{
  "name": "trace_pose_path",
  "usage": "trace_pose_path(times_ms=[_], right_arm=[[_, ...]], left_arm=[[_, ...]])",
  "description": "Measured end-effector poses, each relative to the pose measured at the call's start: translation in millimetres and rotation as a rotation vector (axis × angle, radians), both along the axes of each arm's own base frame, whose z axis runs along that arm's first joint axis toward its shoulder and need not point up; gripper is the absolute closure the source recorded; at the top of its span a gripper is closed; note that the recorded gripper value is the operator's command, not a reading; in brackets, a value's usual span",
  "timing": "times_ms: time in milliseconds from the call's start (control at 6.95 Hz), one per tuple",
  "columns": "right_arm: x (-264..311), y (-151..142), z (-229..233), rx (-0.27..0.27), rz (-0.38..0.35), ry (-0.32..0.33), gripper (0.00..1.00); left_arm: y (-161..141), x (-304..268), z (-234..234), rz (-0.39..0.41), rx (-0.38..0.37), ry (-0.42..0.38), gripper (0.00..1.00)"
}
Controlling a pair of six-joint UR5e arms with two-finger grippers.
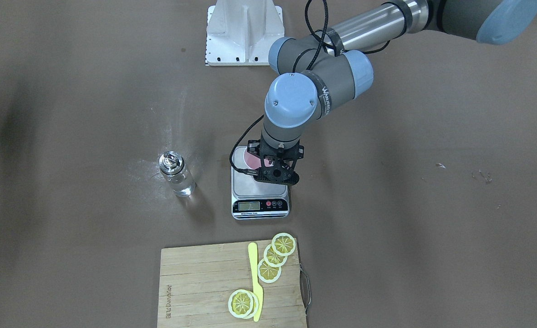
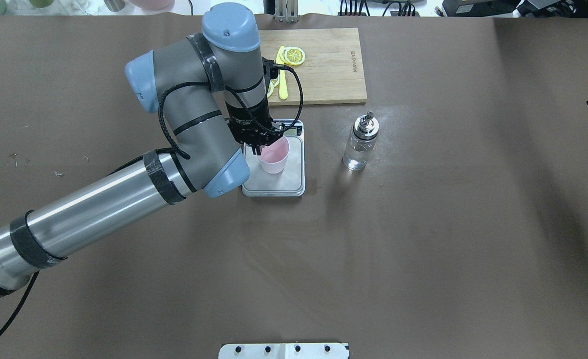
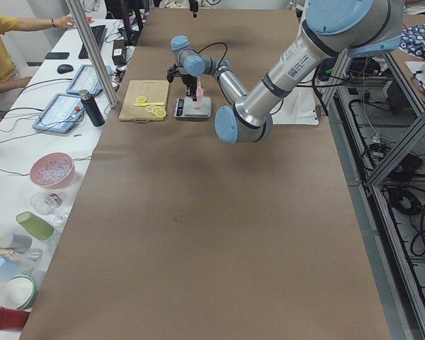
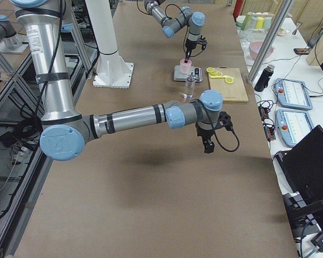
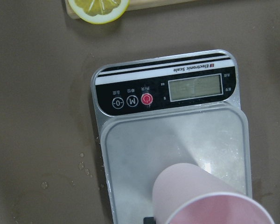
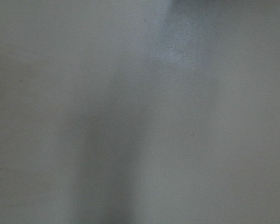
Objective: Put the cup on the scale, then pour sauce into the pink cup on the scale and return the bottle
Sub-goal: 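Carry the pink cup with the left gripper onto the scale, then open the left gripper and withdraw it from the cup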
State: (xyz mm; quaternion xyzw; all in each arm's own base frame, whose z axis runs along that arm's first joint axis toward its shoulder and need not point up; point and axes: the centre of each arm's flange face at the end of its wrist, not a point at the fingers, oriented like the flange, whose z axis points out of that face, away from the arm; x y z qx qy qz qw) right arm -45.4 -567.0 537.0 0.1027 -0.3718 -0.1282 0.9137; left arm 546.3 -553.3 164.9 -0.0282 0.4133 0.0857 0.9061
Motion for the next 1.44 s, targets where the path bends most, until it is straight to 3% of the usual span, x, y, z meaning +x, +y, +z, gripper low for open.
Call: trace_pose_path(times_ms=[144,431,863,1151,1438], right_arm=[[0,0,-1,0.000,0.005,-0.003,0.00],[-1,-1,-4,0.002,0.006,-0.011,0.00],[-1,0,-6,0.005,0.006,-0.012,0.00],[0,1,-8,0.012,0.004,-0.011,0.00],[-6,10,-12,0.030,-0.013,-0.017,0.00]], left_arm=[[0,1,0,0.003,0.006,0.005,0.35],[0,-1,0,0.003,0.021,0.020,0.14],[-8,-23,-11,-0.021,0.041,0.048,0.03],[-23,-82,-2,-0.061,0.040,0.088,0.03],[-29,-158,36,-0.079,0.079,0.109,0.03]])
